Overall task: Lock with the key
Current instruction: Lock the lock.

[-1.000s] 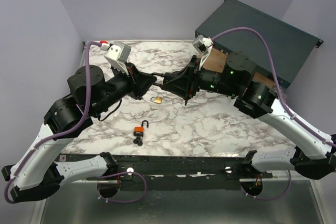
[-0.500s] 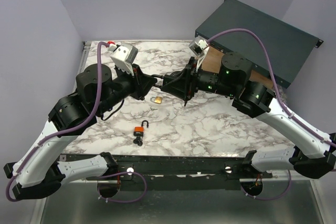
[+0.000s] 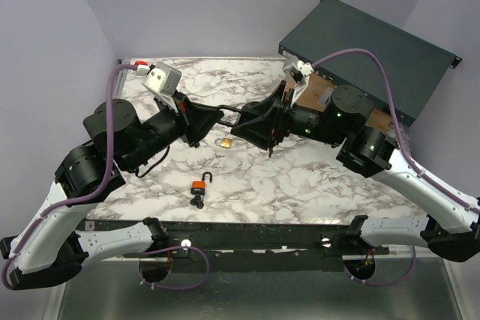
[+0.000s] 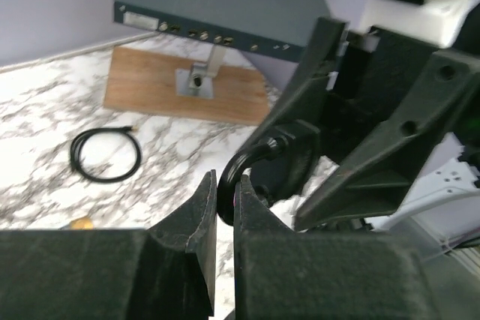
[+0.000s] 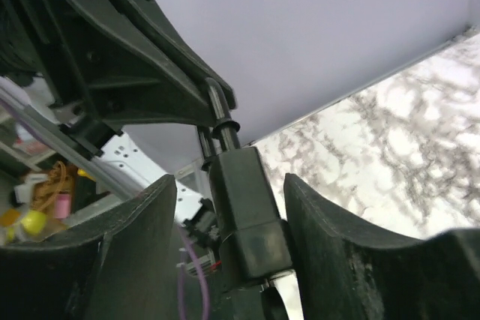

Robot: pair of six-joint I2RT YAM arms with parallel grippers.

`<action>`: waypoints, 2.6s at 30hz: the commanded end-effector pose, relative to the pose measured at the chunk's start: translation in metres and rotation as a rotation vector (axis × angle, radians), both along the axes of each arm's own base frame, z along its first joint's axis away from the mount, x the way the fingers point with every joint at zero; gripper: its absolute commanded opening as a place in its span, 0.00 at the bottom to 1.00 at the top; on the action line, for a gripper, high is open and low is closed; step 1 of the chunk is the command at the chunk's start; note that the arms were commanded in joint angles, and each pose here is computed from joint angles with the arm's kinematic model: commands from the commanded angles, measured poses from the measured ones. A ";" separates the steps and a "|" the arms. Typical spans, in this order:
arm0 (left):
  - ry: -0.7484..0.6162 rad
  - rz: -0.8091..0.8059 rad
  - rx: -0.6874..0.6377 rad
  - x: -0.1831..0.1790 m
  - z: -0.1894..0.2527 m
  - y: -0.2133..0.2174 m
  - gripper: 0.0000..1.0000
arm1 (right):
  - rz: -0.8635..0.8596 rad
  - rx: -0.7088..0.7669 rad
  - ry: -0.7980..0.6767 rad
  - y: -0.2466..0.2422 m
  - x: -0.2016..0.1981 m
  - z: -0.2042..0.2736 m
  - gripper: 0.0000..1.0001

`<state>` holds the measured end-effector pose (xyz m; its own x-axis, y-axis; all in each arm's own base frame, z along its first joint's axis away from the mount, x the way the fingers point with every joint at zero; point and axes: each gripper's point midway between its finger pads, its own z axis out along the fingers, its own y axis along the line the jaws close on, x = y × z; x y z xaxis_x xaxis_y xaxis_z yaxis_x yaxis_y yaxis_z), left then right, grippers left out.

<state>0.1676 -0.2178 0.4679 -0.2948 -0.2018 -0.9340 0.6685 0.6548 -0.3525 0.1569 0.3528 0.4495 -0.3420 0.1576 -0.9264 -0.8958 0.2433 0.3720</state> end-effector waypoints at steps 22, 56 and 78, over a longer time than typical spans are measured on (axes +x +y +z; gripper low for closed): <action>-0.174 -0.183 -0.225 -0.048 0.104 0.008 0.00 | 0.064 0.321 -0.133 -0.017 -0.027 0.023 0.95; -0.127 -0.245 -0.350 -0.050 0.155 -0.011 0.00 | 0.138 0.685 -0.226 -0.015 -0.031 0.056 0.68; -0.134 -0.261 -0.331 -0.052 0.151 -0.013 0.00 | 0.105 0.664 -0.182 -0.016 -0.025 0.062 0.14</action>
<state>0.1331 -0.2453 0.5817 -0.3233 -0.3404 -0.8829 0.8017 0.3972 -0.4467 0.1325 0.3414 0.4995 -0.2433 0.6829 -0.6888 -0.9643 -0.0939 0.2475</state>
